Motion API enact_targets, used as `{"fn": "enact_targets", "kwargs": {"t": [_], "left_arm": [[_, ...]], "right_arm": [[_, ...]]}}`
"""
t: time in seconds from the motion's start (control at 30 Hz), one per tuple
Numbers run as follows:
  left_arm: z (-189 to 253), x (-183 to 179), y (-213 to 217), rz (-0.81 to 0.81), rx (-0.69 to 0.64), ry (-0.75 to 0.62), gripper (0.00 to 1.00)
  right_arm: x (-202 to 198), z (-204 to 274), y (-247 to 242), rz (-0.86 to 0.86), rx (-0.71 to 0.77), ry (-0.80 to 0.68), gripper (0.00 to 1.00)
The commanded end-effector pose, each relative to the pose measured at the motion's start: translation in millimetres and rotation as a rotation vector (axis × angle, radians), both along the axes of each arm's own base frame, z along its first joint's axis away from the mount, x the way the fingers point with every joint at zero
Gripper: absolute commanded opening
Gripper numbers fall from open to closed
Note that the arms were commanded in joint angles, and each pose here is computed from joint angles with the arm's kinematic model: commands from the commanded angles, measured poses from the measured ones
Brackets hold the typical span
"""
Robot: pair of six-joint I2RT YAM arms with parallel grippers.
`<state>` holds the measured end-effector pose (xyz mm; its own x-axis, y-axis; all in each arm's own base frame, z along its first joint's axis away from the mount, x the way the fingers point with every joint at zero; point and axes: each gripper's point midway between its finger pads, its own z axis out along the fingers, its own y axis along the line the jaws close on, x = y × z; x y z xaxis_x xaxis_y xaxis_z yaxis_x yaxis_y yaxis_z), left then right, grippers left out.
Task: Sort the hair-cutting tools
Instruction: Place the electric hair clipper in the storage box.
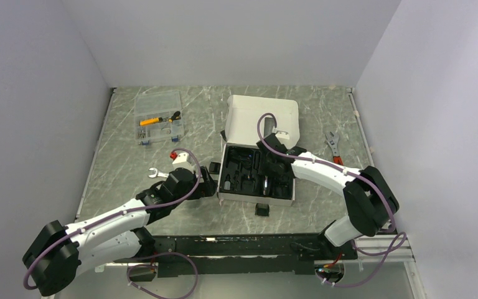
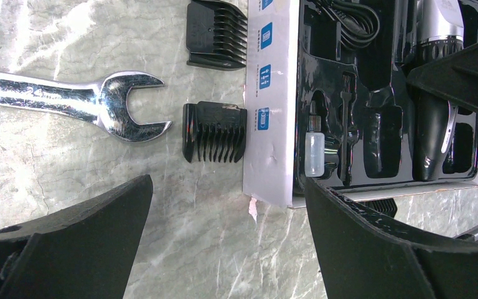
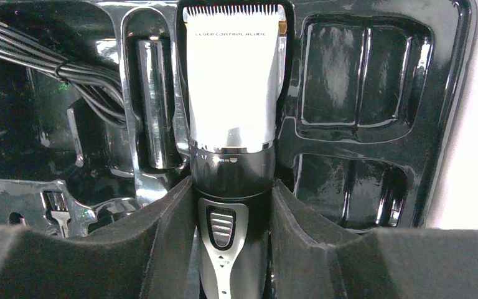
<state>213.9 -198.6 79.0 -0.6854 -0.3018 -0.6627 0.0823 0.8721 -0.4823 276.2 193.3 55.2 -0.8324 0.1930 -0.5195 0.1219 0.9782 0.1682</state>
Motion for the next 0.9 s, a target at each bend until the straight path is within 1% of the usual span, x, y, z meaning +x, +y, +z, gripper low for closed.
{"fn": "enact_targets", "kwargs": {"t": [0.0, 0.23, 0.27, 0.3, 0.4, 0.47, 0.53, 0.77, 0.87], "left_arm": [[11, 6, -5, 0.01, -0.039, -0.029, 0.99], [11, 6, -7, 0.005, -0.038, -0.027, 0.99], [10, 6, -7, 0.005, -0.038, -0.024, 0.99], [10, 6, -7, 0.005, -0.04, -0.024, 0.99], [10, 6, -7, 0.005, -0.039, -0.023, 0.99], [10, 6, -7, 0.004, -0.039, -0.024, 0.99], [11, 6, -6, 0.005, -0.039, -0.025, 0.99], [14, 7, -8, 0.002, -0.038, -0.029, 0.99], [14, 7, -9, 0.0, -0.037, -0.027, 0.98]], "right_arm": [[4, -1, 1, -0.025, 0.009, -0.01, 0.05], [0, -6, 4, -0.01, 0.014, 0.008, 0.14], [-1, -6, 5, -0.009, 0.014, 0.009, 0.16], [-1, -6, 4, -0.008, 0.013, 0.009, 0.2], [-1, -4, 4, -0.009, 0.011, 0.008, 0.36], [0, 1, 3, -0.013, 0.015, -0.002, 0.43], [0, 8, 3, -0.017, 0.018, -0.013, 0.48], [1, 36, -1, -0.018, 0.032, -0.058, 0.59], [-2, 46, -1, -0.013, 0.051, -0.077, 0.59]]}}
